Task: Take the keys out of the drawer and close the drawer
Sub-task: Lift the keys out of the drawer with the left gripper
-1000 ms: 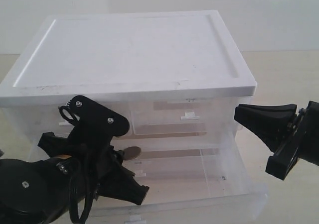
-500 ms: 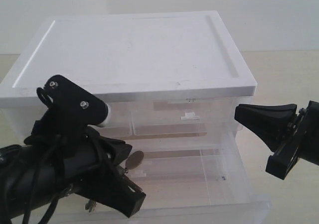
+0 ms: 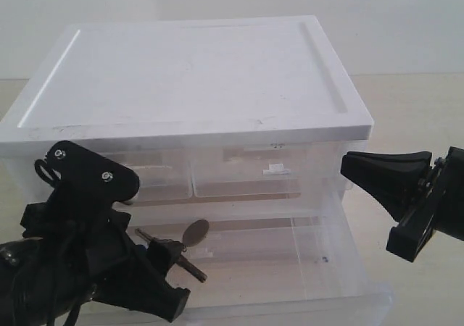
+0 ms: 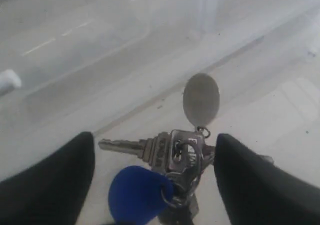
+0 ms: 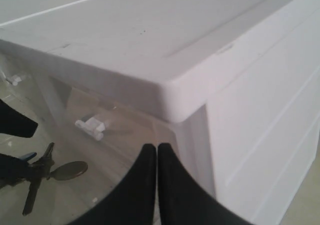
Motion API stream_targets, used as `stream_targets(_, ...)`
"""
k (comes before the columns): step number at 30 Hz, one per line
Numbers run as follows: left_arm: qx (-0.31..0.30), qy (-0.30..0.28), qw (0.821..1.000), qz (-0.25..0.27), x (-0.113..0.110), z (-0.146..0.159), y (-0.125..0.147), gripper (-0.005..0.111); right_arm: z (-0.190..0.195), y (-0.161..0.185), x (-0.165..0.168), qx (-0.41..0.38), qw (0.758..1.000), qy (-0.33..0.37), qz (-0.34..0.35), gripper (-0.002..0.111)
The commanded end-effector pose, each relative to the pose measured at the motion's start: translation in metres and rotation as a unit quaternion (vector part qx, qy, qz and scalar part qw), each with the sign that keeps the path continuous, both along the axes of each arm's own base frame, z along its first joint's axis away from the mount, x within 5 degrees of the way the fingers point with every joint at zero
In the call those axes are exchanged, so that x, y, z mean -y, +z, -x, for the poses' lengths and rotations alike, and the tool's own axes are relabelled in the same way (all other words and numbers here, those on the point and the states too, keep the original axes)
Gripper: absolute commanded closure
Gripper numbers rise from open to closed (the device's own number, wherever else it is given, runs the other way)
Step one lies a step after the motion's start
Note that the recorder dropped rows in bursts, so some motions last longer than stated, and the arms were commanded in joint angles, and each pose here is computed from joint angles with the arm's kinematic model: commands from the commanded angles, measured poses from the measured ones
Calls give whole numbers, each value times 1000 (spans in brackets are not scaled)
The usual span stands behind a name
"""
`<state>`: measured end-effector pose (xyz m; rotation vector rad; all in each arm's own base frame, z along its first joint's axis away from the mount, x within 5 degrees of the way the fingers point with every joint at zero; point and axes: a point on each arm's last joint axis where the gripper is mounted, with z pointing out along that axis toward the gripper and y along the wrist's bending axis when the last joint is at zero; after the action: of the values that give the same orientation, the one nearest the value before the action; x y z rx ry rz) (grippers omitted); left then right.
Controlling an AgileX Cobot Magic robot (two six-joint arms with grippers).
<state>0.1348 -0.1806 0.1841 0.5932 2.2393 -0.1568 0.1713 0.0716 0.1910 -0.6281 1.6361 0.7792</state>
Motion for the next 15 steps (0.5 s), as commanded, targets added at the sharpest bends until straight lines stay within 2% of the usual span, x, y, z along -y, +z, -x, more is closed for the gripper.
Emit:
stream_targets(1,-46,-27,999,-3,10,4,-17,52,-1,1,0,4,1000,-1,-1,108)
stream_targets(7,-58,-26,998,-10,15,-1,-24,52,-1,1,0,4,1000,0,0,108)
stream_targets(9,-57,-15,998,-26,10,-7,-28,62,-1,1,0,4,1000,0,0,108)
stream_targets(10,-58,-17,997,-41,9,-10,-32,79,-1,1,0,4,1000,0,0,108)
stream_targets(12,-56,-29,996,-55,9,-10,-34,102,-1,1,0,4,1000,0,0,108)
stream_targets(15,-53,-30,997,-49,9,-10,-31,102,-1,1,0,5,1000,1,-1,108)
